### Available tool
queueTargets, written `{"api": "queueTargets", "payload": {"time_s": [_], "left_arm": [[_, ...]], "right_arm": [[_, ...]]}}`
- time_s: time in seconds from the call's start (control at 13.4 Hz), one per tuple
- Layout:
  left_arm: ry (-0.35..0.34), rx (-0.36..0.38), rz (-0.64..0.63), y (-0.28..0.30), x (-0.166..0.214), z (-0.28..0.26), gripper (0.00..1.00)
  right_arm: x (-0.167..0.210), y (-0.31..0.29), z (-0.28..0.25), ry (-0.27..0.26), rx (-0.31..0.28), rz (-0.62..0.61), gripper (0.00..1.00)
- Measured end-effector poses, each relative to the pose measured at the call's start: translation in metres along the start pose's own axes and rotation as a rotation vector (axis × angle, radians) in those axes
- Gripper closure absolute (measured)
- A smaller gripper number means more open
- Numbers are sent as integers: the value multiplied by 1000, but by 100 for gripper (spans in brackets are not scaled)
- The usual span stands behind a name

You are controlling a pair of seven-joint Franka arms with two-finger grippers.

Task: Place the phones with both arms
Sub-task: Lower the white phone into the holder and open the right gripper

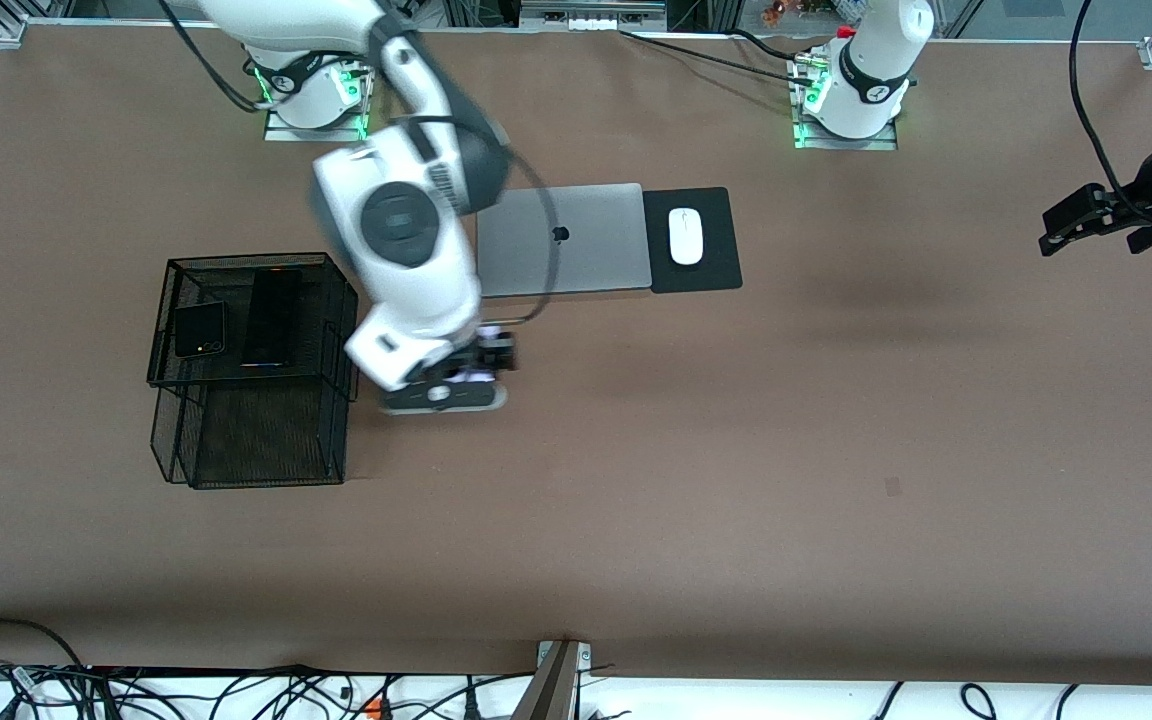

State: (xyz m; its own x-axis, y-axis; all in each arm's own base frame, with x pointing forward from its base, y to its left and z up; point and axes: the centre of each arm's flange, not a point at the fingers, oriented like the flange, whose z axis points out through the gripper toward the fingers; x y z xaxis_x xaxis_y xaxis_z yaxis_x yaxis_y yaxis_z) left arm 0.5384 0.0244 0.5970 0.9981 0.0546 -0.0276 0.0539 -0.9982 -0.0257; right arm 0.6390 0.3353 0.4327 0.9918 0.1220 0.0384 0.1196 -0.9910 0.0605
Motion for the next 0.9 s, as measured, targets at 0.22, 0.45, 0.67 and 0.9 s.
{"api": "queueTargets", "payload": {"time_s": [0.22, 0.45, 0.67, 0.9], "left_arm": [[0, 0, -2, -1, 0, 0, 0], [0, 0, -3, -2, 0, 0, 0], [-1, -1, -22, -12, 0, 0, 0], [-4, -1, -27, -14, 0, 1, 0]], "right_arm": [[8, 120, -7, -26, -13, -128, 12], [16, 220, -4, 4, -46, -223, 12], [20, 271, 45, 55, -20, -215, 12], [28, 292, 106, 71, 2, -188, 12]]}}
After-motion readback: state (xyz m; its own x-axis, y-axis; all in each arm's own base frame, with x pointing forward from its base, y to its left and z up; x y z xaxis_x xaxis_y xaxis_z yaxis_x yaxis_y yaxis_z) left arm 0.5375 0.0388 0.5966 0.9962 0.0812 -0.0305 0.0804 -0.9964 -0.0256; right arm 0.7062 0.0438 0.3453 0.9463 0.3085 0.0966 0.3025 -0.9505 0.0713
